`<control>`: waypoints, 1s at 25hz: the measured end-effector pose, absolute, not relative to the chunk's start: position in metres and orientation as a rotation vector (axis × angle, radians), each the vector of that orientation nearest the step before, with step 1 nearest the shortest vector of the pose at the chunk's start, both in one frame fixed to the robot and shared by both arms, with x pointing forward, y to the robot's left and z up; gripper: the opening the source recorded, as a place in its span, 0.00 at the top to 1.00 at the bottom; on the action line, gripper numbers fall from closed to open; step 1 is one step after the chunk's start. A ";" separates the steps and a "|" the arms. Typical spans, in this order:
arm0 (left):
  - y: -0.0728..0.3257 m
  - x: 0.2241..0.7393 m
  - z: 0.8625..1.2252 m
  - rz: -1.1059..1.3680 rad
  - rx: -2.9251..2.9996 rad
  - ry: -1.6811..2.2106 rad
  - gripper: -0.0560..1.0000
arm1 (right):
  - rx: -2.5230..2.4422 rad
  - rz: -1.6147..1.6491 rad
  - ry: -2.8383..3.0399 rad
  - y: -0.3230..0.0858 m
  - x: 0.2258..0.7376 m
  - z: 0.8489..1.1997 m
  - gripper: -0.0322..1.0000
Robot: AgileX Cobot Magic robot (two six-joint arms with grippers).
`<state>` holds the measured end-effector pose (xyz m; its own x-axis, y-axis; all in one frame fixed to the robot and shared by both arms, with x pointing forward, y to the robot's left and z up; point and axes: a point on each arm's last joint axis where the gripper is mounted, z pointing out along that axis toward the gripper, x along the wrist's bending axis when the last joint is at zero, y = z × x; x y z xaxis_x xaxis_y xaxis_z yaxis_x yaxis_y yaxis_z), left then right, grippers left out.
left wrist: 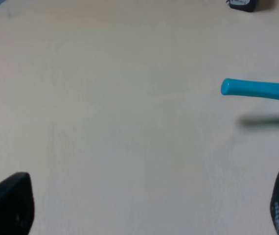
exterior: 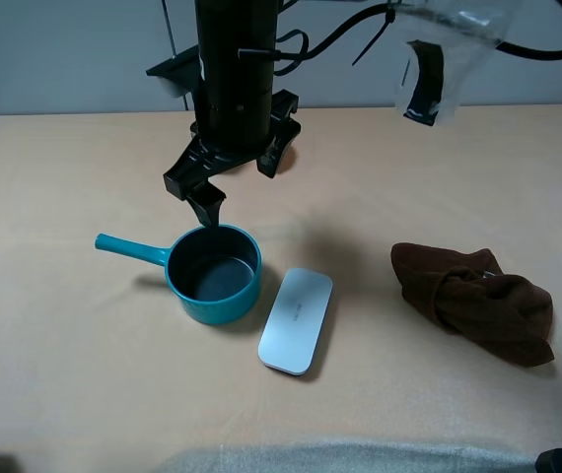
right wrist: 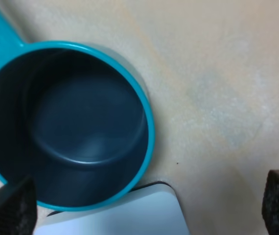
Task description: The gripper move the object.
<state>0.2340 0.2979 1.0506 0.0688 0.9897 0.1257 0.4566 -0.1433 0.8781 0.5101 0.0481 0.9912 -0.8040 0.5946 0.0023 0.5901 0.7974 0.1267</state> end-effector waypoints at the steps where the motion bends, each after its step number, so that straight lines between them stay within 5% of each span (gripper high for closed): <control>1: 0.298 0.234 1.051 1.018 1.683 1.454 0.04 | 0.964 0.205 2.932 0.047 0.510 0.997 0.30; 25: 0.298 0.234 1.051 1.018 1.683 1.454 0.04 | 0.960 0.636 2.688 -0.030 0.457 1.150 0.30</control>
